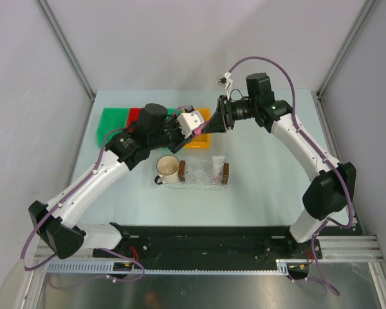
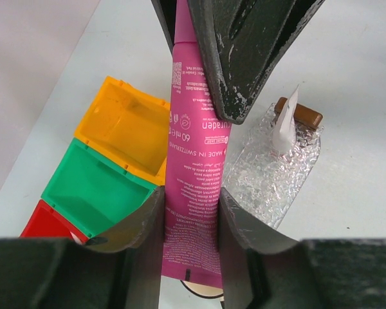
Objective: Prepare toiletry sets of a toothbrush and toothpaste on the tray
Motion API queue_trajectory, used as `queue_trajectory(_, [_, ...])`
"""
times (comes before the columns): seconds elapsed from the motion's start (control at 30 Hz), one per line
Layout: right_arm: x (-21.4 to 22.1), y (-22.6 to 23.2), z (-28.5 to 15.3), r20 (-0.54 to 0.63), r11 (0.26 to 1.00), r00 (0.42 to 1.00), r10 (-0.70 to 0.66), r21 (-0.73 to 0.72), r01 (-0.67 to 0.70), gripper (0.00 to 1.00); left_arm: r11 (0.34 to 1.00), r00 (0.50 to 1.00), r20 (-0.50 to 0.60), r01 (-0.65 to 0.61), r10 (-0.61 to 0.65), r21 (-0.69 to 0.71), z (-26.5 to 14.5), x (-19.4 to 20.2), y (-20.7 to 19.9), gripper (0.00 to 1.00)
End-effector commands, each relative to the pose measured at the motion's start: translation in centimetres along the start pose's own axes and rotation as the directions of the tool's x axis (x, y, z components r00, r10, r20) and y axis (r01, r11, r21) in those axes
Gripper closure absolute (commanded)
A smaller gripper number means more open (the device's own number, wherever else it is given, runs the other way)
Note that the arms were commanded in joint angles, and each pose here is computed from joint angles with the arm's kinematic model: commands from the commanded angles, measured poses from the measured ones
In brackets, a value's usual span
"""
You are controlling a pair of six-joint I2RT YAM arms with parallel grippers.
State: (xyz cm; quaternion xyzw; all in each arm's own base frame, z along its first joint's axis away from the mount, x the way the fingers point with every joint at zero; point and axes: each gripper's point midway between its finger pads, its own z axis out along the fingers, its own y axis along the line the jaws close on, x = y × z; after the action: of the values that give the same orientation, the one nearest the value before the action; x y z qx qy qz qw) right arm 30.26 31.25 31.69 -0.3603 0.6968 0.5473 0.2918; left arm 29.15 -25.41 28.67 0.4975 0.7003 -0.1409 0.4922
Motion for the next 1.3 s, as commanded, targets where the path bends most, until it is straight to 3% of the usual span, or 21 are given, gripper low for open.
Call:
queue_trajectory(0.0, [-0.2,0.9,-0.2,0.003,1.000,1.000,-0.027,-0.011,0.027,1.00,1.000,0.997,0.076,-0.028,0.027,0.008,0.0,-2.2,-0.2,0.59])
queue_trajectory(0.03, [-0.3,0.9,-0.3,0.005,0.999,1.000,-0.031,-0.008,0.031,1.00,1.000,0.996,0.079,-0.027,0.027,0.002,-0.1,-2.4,-0.1,0.49])
queue_trajectory(0.13, [-0.5,0.8,-0.6,0.014,1.000,0.999,-0.031,0.005,0.031,1.00,1.000,0.996,0.081,-0.023,0.024,-0.016,-0.2,-2.5,0.2,0.34])
queue_trajectory(0.37, [-1.3,0.2,-1.7,0.045,0.999,0.999,-0.028,0.045,0.026,1.00,0.999,0.995,0.099,-0.008,0.013,-0.049,-0.8,-3.3,1.0,0.26])
queue_trajectory(0.57, [-3.7,-1.6,-5.2,0.135,0.993,0.991,-0.023,0.115,0.007,1.00,0.992,0.973,0.205,0.120,-0.109,-0.042,-3.4,-5.4,3.9,0.20])
queue_trajectory(0.77, [-7.6,-0.3,-9.0,0.253,0.992,0.965,-0.063,0.121,0.033,1.00,0.954,0.904,0.308,0.294,-0.295,0.050,-6.1,-7.1,7.1,0.18])
queue_trajectory(0.93, [-10.4,2.9,-10.5,0.313,0.986,0.938,-0.147,0.119,0.115,1.00,0.885,0.808,0.360,0.427,-0.465,0.185,-7.1,-8.2,8.3,0.17])
queue_trajectory(1.2, [-12.7,6.8,-11.3,0.368,0.960,0.887,-0.279,0.123,0.251,1.00,0.716,0.661,0.303,0.541,-0.687,0.442,-6.7,-10.3,6.5,0.16])
queue_trajectory(1.27, [-12.7,7.4,-11.0,0.367,0.955,0.882,-0.297,0.124,0.270,1.00,0.700,0.648,0.303,0.529,-0.698,0.481,-6.7,-10.9,6.4,0.16])
